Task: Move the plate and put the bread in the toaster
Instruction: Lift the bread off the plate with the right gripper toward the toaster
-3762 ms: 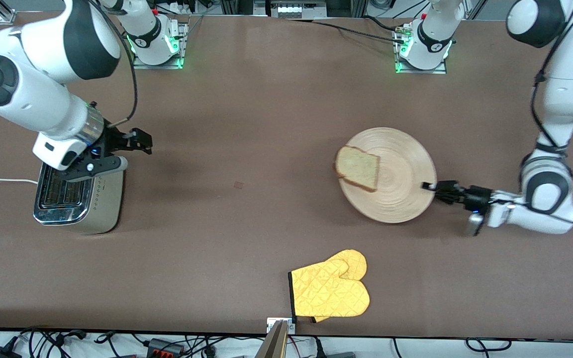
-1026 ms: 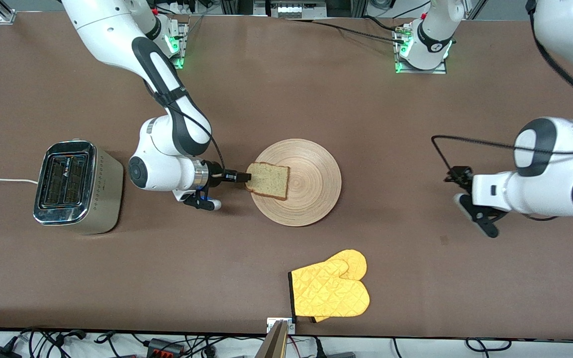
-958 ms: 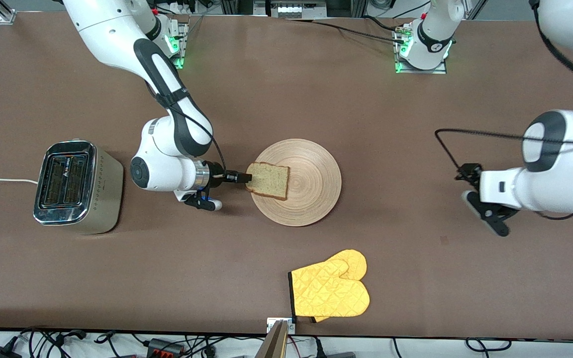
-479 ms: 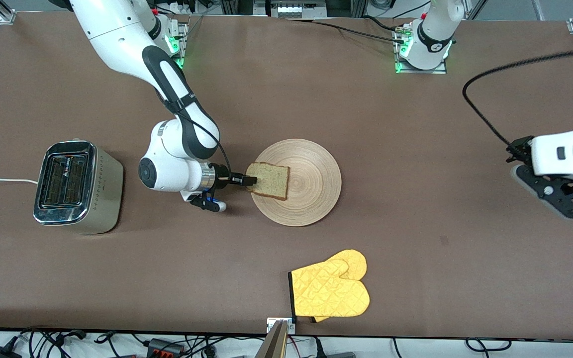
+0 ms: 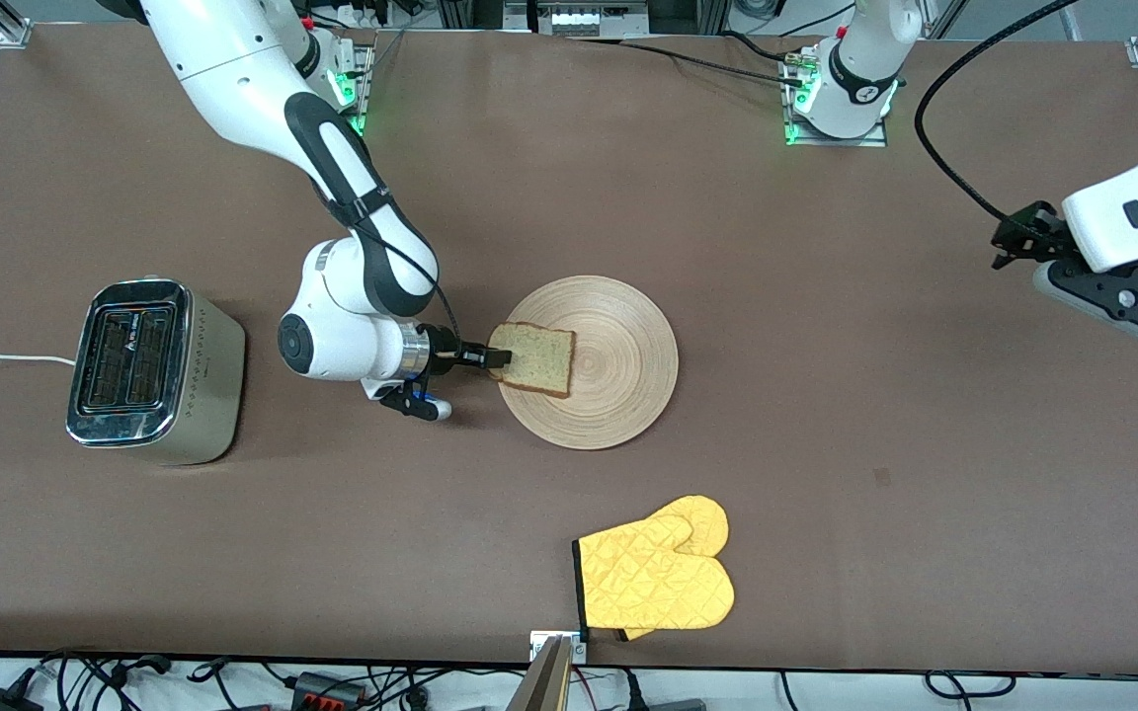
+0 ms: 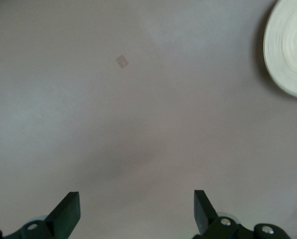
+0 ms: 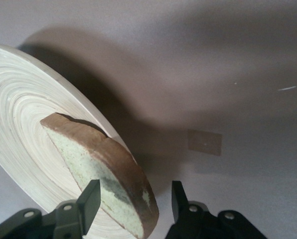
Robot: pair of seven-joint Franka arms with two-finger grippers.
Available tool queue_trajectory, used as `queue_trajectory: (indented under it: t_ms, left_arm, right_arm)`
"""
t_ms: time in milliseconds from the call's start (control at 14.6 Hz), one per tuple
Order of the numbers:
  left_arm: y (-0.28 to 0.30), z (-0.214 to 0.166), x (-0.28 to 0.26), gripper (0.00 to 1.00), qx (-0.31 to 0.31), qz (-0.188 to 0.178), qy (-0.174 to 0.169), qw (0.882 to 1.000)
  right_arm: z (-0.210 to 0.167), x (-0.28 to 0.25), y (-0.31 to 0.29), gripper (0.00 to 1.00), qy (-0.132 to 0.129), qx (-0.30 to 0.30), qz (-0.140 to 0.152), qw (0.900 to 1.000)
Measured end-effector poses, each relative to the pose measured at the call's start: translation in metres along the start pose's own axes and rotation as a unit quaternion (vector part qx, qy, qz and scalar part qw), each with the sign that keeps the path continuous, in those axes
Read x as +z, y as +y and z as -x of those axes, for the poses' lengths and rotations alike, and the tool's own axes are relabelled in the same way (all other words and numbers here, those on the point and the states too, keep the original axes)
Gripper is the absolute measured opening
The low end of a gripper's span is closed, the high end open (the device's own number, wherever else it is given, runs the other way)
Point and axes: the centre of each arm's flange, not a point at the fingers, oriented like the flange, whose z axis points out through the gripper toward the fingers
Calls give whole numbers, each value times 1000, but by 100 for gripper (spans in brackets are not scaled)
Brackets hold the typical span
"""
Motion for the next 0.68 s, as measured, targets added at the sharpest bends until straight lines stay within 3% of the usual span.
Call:
queue_trajectory:
  t_ms: [137, 342, 547, 684]
  left_arm:
    - [2, 14, 5, 100, -60, -2, 5, 998]
    - [-21, 35, -1, 100, -117, -7, 18, 993]
    - [-45, 48, -8, 100, -141, -11, 40, 989]
    - [-36, 46, -13, 100, -132, -13, 45, 990]
  right_arm:
    - [0, 0, 0, 63, 0, -2, 0, 1000]
    - [0, 0, -2, 33, 0, -3, -1, 1000]
    - [0, -2, -6, 11, 1, -16, -4, 1000]
    - [-1, -6, -11, 11, 5, -29, -8, 1000]
